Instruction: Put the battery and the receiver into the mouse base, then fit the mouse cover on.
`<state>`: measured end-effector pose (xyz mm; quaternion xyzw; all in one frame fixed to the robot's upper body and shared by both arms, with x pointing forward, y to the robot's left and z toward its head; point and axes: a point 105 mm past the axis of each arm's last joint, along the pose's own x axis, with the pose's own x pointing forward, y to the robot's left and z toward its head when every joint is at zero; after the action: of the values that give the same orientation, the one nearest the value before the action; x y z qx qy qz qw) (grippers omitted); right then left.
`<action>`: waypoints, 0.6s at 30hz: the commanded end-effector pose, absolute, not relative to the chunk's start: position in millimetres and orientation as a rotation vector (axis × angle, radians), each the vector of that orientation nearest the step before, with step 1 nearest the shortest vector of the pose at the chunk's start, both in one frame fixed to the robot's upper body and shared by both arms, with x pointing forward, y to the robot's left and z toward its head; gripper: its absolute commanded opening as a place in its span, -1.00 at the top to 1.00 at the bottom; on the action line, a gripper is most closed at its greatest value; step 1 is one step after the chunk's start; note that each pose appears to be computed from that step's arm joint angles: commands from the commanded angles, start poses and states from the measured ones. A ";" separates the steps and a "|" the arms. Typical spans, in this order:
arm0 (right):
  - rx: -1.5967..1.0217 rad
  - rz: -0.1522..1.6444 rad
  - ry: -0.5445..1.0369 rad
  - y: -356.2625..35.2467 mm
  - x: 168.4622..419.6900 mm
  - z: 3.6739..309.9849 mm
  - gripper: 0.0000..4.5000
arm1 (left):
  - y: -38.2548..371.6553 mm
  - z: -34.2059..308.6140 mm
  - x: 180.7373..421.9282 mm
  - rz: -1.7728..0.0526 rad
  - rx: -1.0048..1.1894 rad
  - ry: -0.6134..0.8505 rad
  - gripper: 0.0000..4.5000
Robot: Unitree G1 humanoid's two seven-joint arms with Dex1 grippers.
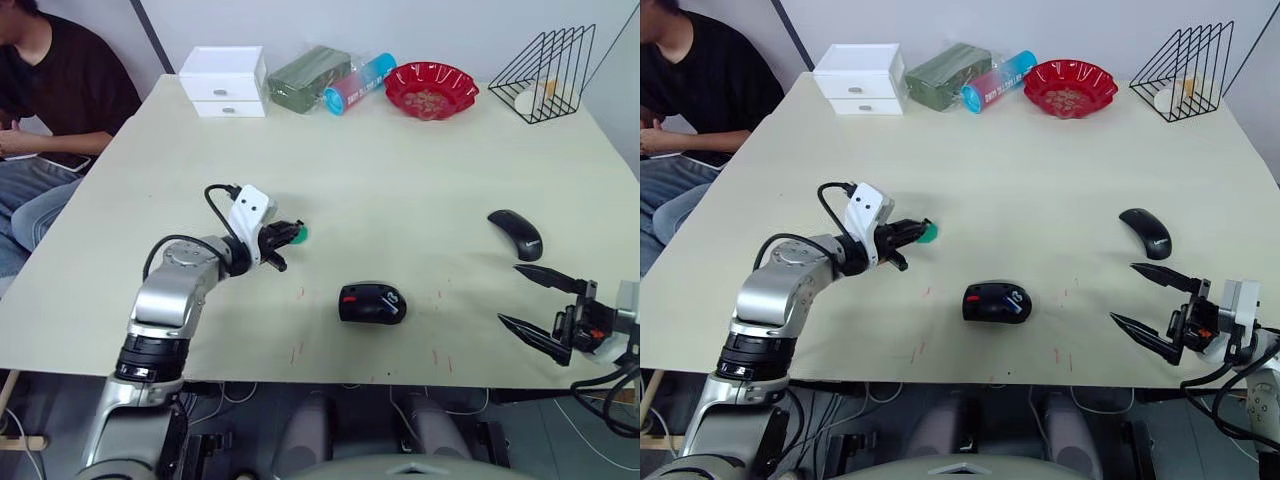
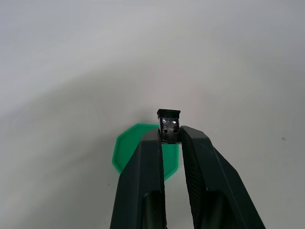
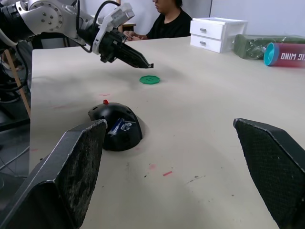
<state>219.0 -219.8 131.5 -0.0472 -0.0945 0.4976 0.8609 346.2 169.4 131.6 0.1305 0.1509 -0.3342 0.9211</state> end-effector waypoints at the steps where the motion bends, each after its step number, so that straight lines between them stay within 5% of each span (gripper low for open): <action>1: -0.118 1.073 -0.231 -213.5 218.6 140.4 -1.00 | 160.6 152.2 339.0 -0.841 0.316 0.255 0.96; 18: 0.051 1.143 -0.071 -154.4 249.8 172.0 -1.00 | 118.0 175.2 317.0 -1.437 0.564 0.214 0.96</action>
<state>246.5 -165.8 161.5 0.0116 -0.0410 0.5430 0.8386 321.5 130.5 165.8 0.2327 0.1200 -0.6247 0.7356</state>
